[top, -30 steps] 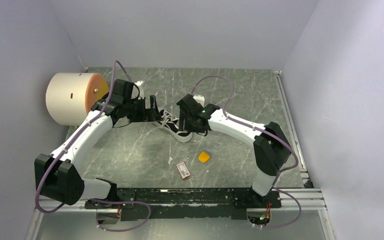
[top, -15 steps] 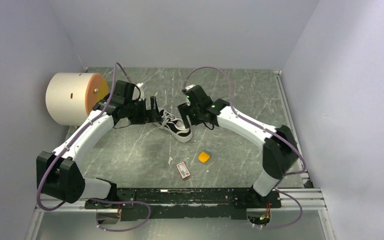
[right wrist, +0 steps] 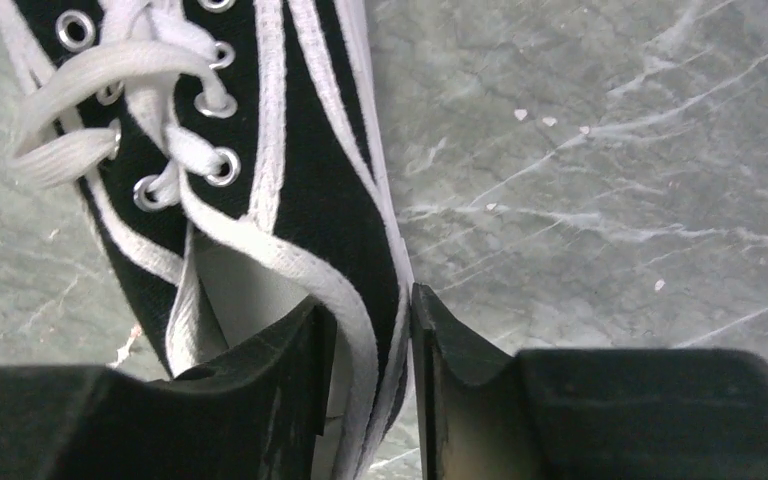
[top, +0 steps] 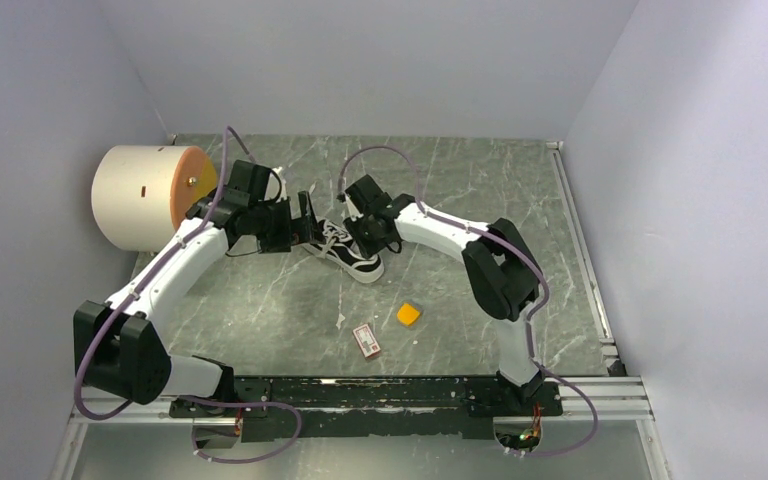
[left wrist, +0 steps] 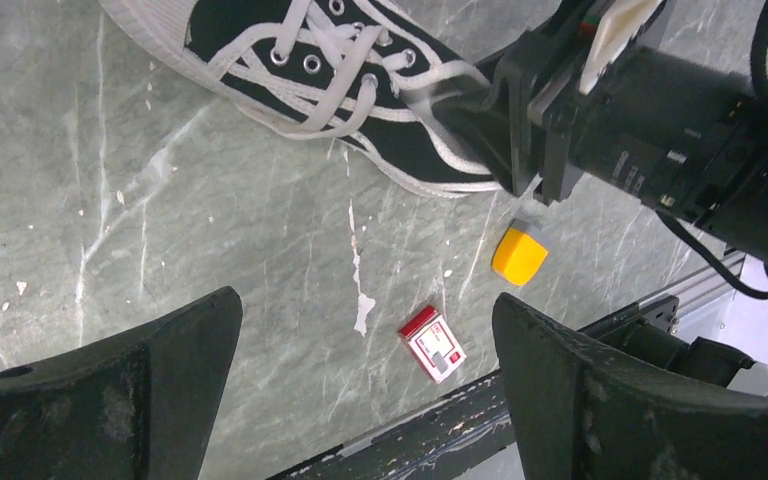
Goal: Tie the shoes
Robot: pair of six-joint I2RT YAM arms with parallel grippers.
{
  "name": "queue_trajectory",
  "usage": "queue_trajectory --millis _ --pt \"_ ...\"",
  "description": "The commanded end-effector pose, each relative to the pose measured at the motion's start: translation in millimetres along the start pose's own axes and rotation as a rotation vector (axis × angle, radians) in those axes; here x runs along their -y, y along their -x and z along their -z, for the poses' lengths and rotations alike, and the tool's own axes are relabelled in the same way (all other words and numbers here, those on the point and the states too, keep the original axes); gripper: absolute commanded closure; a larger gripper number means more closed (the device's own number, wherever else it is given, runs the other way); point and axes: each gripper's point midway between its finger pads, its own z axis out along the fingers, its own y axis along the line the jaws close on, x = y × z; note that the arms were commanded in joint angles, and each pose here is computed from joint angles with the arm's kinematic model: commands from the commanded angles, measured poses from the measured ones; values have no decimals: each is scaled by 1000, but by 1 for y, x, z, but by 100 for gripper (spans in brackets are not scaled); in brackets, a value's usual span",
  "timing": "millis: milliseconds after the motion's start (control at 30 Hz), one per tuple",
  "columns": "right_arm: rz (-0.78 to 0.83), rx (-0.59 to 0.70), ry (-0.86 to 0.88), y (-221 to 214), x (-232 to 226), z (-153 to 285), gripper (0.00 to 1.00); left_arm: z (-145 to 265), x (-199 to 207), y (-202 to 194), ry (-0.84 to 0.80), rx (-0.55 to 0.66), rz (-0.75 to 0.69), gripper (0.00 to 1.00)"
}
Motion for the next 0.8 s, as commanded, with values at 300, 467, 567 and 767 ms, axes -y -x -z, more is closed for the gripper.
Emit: queue_trajectory --millis 300,467,567,767 --pt "62 100 -171 31 -13 44 100 74 10 35 62 216 -166 0" --pt "50 173 -145 53 -73 88 100 128 7 55 160 377 -189 0" --pt "-13 231 -139 63 -99 110 100 153 5 60 200 452 -184 0" --pt "-294 284 -272 47 -73 114 100 165 6 60 187 521 -154 0"
